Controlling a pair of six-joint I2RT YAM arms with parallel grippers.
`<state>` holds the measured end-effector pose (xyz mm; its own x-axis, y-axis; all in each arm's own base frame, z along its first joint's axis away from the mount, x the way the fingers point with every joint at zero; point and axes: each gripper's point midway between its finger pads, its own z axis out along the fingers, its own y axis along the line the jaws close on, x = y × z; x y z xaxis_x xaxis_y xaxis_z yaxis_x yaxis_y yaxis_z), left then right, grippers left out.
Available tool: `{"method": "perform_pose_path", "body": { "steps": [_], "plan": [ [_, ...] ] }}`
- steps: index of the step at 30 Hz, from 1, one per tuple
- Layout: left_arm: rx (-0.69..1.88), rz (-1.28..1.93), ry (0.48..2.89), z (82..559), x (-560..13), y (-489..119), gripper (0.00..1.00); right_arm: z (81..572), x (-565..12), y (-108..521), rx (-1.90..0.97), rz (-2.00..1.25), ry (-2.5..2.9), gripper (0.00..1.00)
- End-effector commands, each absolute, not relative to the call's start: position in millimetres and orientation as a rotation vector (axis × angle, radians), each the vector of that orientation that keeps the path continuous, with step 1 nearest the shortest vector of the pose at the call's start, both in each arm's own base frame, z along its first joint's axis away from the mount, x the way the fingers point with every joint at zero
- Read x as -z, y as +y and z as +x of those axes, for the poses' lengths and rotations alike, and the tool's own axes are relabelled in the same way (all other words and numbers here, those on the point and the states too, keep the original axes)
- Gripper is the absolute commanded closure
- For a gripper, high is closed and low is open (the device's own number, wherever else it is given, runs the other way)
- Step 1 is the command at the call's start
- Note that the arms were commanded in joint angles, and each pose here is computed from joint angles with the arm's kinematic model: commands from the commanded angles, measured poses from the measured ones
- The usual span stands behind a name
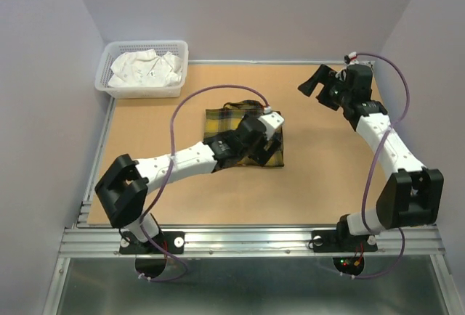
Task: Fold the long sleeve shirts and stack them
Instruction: Fold the shirt
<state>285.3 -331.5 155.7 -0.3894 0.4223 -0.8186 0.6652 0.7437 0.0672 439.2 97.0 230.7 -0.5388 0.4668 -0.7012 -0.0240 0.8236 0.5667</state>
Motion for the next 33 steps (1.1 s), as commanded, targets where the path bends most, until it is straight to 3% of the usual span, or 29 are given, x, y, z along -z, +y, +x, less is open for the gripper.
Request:
{"method": "perform_pose_path", "body": {
  "steps": [1,9,13,21,24,33],
  "plan": [
    [0.063,0.955,1.970,289,-139,-336,0.02,391,-203,92,-0.627,0.407,2.188,0.00],
    [-0.111,1.093,1.897,273,-98,-371,0.10,342,-198,91,-0.678,0.496,2.167,0.00],
    [-0.131,1.109,1.883,272,-82,-380,0.19,333,-192,93,-0.713,0.548,2.171,0.00],
    [-0.164,1.114,1.875,277,-58,-387,0.26,322,-182,99,-0.760,0.591,2.194,0.00],
    [-0.155,1.120,1.881,275,-49,-387,0.33,321,-174,99,-0.766,0.609,2.217,0.00],
    [-0.080,1.055,1.884,270,-53,-383,0.89,328,-156,105,-0.786,0.623,2.281,0.00]
  ]
}}
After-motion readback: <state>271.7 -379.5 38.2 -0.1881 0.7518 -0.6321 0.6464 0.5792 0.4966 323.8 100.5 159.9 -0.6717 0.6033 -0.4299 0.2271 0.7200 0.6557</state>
